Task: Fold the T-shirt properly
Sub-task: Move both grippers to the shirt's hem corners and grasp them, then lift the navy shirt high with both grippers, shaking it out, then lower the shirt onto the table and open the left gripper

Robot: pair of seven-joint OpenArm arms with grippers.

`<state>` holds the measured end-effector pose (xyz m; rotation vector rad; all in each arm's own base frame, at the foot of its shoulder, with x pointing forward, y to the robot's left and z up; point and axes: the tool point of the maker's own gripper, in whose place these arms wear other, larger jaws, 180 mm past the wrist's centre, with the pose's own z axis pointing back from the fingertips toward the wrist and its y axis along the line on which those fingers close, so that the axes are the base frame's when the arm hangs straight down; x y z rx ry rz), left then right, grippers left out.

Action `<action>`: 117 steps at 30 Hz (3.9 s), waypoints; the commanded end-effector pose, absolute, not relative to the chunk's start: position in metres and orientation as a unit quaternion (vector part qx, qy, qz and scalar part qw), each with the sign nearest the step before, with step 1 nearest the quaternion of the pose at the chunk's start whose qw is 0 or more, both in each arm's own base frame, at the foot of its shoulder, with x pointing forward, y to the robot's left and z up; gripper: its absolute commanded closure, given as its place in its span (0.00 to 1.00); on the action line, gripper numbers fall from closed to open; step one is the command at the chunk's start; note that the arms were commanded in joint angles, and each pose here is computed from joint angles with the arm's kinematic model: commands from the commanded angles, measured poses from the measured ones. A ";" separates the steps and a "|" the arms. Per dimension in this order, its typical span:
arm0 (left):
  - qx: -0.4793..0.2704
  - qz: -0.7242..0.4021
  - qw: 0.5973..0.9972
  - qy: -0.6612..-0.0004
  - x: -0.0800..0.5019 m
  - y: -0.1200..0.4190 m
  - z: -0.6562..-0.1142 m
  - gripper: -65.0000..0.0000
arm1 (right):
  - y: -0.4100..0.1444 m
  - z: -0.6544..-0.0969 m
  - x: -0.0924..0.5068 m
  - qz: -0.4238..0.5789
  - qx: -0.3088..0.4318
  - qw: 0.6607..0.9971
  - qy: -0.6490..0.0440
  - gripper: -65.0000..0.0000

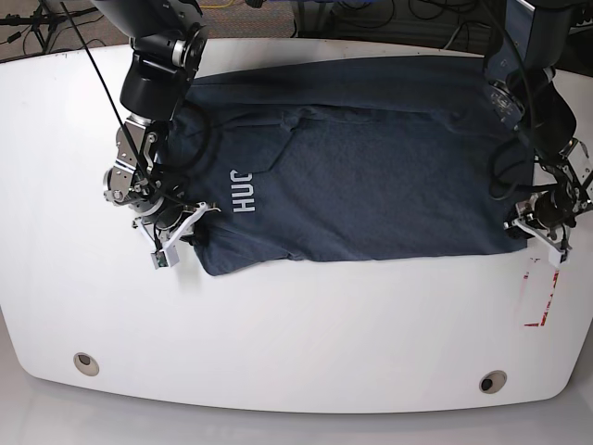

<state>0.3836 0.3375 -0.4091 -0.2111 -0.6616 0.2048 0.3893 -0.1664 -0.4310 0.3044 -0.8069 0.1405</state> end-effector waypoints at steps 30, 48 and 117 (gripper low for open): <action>-0.079 0.034 0.943 -0.320 0.395 0.327 -0.365 0.98 | -0.193 -0.367 0.393 0.126 0.042 0.909 -0.395 1.00; -0.016 0.020 0.911 -0.411 0.428 0.316 -0.233 0.98 | -0.212 -0.248 0.434 0.188 -0.073 0.865 -0.459 1.00; -0.015 0.036 0.860 -0.509 0.390 0.311 -0.174 0.97 | -0.235 -0.195 0.387 0.235 -0.205 0.838 -0.448 1.00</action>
